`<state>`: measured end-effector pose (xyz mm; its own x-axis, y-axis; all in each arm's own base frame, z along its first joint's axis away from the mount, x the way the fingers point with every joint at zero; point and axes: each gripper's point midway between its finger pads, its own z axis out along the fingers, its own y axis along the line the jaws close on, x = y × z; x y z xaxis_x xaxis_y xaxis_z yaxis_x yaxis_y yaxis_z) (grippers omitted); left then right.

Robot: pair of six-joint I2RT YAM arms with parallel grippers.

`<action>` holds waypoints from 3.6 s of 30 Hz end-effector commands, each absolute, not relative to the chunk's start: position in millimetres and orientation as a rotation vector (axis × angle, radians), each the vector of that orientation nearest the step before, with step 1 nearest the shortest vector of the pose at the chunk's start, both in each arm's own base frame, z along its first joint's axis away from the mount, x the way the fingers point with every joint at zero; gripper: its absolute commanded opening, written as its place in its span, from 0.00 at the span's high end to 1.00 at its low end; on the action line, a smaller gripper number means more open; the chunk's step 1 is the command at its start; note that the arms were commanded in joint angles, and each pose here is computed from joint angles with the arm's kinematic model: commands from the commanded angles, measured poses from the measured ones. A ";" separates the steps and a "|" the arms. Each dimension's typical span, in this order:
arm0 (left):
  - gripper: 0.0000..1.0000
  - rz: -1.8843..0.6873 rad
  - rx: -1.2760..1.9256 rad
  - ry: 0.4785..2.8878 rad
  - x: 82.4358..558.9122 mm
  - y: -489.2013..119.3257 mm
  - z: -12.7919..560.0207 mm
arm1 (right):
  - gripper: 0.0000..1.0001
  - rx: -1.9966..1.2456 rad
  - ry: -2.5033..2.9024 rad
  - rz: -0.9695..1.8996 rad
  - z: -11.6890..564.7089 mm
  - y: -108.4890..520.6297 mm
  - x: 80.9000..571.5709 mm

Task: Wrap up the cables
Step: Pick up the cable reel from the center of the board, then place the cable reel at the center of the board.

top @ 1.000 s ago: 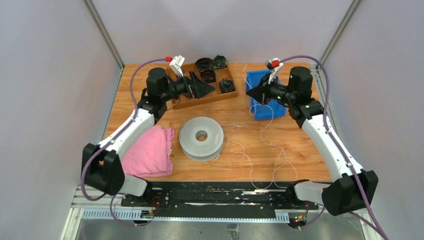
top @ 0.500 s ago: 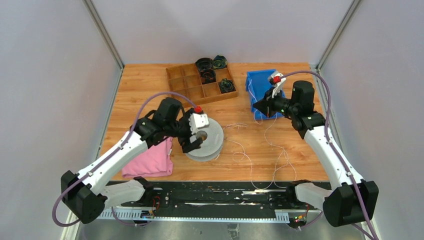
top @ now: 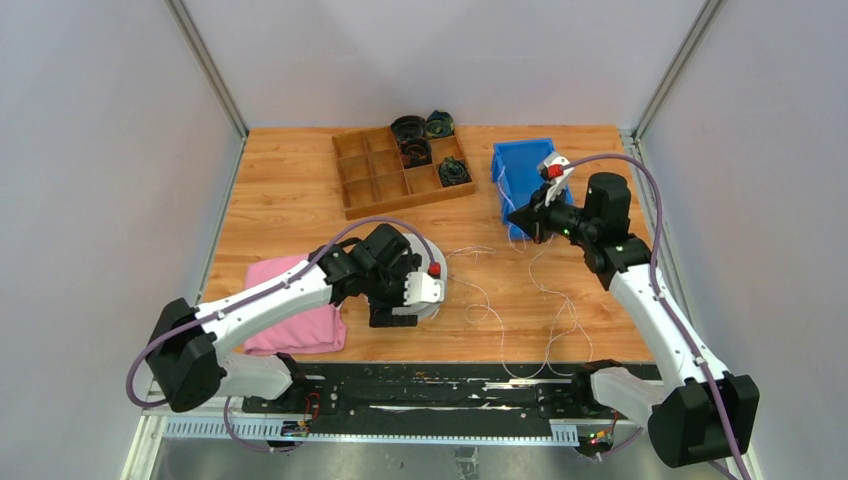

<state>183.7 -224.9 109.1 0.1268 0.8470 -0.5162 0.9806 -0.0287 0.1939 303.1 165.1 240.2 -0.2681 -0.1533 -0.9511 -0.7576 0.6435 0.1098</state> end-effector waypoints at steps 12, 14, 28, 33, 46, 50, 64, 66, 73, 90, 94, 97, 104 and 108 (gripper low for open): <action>0.02 -0.287 2.032 1.724 199.6 -237.2 91.2 | 0.99 -0.762 1.711 0.676 246.3 160.8 304.4; 0.02 -0.266 2.043 1.726 202.9 -236.6 88.5 | 0.99 -0.765 1.714 0.680 244.8 161.2 304.4; 0.02 -0.233 2.106 1.774 206.9 -233.5 71.3 | 0.99 -0.776 1.724 0.693 239.8 162.2 304.4; 0.06 -0.237 2.103 1.804 205.3 -232.1 61.5 | 0.99 -0.777 1.724 0.691 239.5 161.9 304.5; 0.54 -0.460 1.819 1.893 190.9 -237.2 116.4 | 0.99 -0.756 1.711 0.671 251.6 157.0 303.5; 0.62 -0.700 1.577 1.844 191.4 -245.7 171.3 | 0.99 -0.797 1.738 0.630 250.1 153.5 302.7; 0.90 -1.575 0.768 1.824 215.5 -284.6 254.5 | 0.99 -0.975 1.817 0.592 267.4 151.2 288.8; 0.91 -1.619 0.664 1.826 221.6 -282.5 254.8 | 0.99 -0.989 1.824 0.588 269.2 151.8 287.8; 0.91 -1.694 0.482 1.866 230.7 -279.4 232.9 | 0.99 -1.027 1.848 0.585 265.0 156.0 288.6; 0.80 -1.777 0.334 1.986 239.8 -275.8 196.5 | 0.99 -1.233 1.862 0.600 241.7 191.4 288.1; 0.78 -1.765 0.306 2.028 242.8 -272.1 184.3 | 0.99 -1.250 1.853 0.621 242.0 197.4 287.2; 0.73 -1.775 0.294 2.041 244.6 -270.7 182.4 | 0.99 -1.252 1.845 0.628 242.8 199.6 286.5; 0.55 -1.758 0.299 2.085 246.2 -269.5 173.3 | 0.99 -1.255 1.854 0.636 237.9 200.4 283.8; 0.46 -1.745 0.301 2.112 249.3 -267.9 167.6 | 0.99 -1.267 1.858 0.636 234.7 200.8 281.9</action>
<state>243.9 -270.7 173.1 -0.9052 -0.0991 -0.4133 0.3904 0.1902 -0.9008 288.7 191.2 231.6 -0.2336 -0.5204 -0.8214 -0.9080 0.4189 -0.0071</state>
